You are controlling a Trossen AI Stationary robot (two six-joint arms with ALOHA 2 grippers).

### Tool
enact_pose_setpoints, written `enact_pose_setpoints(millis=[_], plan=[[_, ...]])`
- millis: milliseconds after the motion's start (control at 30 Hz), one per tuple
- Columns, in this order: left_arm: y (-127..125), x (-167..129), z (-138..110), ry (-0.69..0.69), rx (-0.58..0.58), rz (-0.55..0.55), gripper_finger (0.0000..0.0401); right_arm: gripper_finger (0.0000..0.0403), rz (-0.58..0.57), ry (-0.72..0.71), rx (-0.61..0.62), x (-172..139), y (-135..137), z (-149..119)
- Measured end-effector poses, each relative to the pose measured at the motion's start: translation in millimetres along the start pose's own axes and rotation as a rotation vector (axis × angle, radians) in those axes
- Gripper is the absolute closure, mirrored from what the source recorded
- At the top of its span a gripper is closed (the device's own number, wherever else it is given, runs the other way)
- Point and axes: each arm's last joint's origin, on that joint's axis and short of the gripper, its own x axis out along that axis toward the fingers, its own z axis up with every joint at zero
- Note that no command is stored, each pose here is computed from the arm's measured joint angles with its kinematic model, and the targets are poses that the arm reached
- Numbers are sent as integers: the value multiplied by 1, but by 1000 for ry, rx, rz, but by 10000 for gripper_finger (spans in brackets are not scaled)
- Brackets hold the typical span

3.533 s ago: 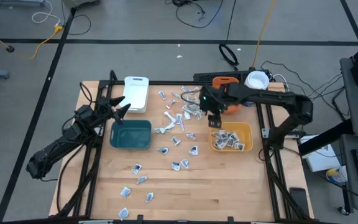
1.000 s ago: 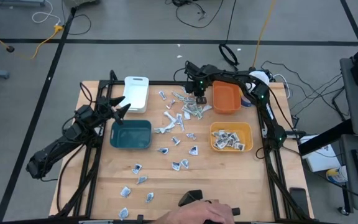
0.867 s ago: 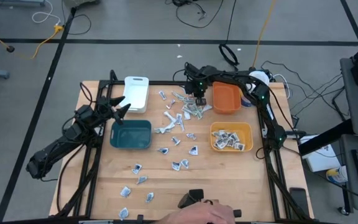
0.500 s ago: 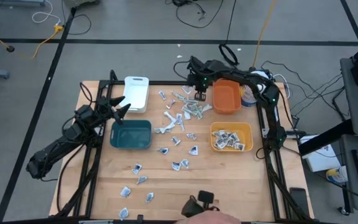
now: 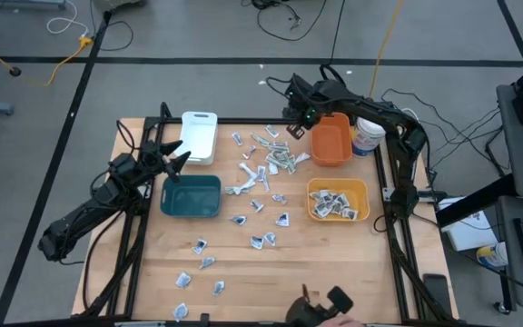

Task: Pick & Place First Aid Supplies
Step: Put the antibiotic ointment into the orange bin

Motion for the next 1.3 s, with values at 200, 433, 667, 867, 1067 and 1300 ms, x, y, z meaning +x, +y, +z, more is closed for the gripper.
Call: enact_pose_setpoints(millis=[200, 433, 667, 867, 1067, 1300], plan=[[0, 0, 0, 0, 0, 0, 95, 402, -23, 33, 39, 19, -22, -30], [0, 0, 0, 0, 0, 0, 95, 402, -29, 106, -55, 56, -34, -64], [0, 0, 0, 0, 0, 0, 95, 402, -31, 123, -120, 79, -42, -80], [0, 0, 0, 0, 0, 0, 95, 391, -34, 109, -127, 80, -47, -79], [0, 0, 0, 0, 0, 0, 96, 324, -6, 113, -116, 80, -46, -79], [0, 0, 0, 0, 0, 0, 96, 196, -35, 127, -77, 79, -48, -80]])
